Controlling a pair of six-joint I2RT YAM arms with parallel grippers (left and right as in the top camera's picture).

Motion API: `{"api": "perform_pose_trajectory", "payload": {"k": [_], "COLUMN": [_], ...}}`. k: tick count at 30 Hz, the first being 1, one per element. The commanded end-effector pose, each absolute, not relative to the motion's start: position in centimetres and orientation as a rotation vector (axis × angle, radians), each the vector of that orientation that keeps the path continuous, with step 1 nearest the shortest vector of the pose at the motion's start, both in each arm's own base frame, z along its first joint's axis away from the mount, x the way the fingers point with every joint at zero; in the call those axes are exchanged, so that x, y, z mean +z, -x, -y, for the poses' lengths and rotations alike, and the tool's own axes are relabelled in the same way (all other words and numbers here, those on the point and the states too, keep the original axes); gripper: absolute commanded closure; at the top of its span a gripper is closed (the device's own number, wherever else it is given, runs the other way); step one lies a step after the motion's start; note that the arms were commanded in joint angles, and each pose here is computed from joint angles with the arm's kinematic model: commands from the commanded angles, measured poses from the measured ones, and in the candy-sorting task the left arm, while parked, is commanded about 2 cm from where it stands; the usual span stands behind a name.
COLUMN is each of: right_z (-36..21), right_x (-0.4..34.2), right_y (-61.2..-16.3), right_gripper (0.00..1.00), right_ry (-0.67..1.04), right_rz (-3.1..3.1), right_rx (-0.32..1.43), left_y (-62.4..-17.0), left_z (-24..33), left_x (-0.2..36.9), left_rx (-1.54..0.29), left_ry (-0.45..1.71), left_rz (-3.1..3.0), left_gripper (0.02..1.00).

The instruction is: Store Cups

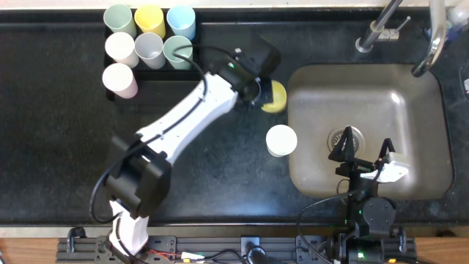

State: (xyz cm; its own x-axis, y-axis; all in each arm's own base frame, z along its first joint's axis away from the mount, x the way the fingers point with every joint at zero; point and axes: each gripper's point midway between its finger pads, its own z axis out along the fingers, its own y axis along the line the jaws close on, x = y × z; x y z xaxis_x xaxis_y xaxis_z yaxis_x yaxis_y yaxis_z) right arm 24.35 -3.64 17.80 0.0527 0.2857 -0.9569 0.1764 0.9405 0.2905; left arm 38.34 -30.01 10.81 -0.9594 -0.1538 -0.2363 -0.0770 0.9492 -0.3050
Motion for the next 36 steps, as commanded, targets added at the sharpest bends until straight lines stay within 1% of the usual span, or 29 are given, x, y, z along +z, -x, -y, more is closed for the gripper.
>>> {"api": "perform_pose_trajectory", "payload": {"k": [1, 4, 6, 11, 16, 23, 28, 36], "right_z": [3.6, 3.6, 3.6, 3.6, 3.6, 3.6, 3.6, 3.6], "right_x": [17.5, 17.5, 17.5, 17.5, 17.5, 17.5, 17.5, 17.5], "right_y": [-24.4, -24.4, -24.4, -24.4, -24.4, -24.4, -24.4, -24.4], "right_gripper": [0.003, 0.003, 0.005, 0.003, 0.005, 0.003, 0.005, 0.003], "right_ry": [-0.376, -0.376, -0.376, -0.376, -0.376, -0.376, -0.376, -0.376], "right_rz": [-1.526, -1.525, -1.526, -1.525, -1.525, -1.525, -1.525, -1.525], "right_rx": [0.089, 0.089, 0.089, 0.089, 0.089, 0.089, 0.089, 0.089], "left_y": [-41.9, -41.9, -41.5, -40.3, -40.0, -39.9, -40.1, -40.2], "left_z": [24.1, 19.0, 15.7, 9.1, 4.8, 2.2, 1.7, 1.4], "left_x": [18.0, 20.0, 20.3, 19.1, 18.6, 17.5, 15.8, 13.6], "left_rx": [-0.447, -0.408, -0.362, -0.245, -0.191, -0.151, -0.108, -0.059], "left_ry": [0.352, 0.496, 0.588, 0.808, 0.980, 1.082, 1.116, 1.239], "left_rz": [-2.662, -2.649, -2.663, -2.715, -2.696, -2.701, -2.729, -2.732], "left_gripper": [0.982, 0.982, 0.982, 0.982, 0.982, 0.982, 0.982, 0.982]}}
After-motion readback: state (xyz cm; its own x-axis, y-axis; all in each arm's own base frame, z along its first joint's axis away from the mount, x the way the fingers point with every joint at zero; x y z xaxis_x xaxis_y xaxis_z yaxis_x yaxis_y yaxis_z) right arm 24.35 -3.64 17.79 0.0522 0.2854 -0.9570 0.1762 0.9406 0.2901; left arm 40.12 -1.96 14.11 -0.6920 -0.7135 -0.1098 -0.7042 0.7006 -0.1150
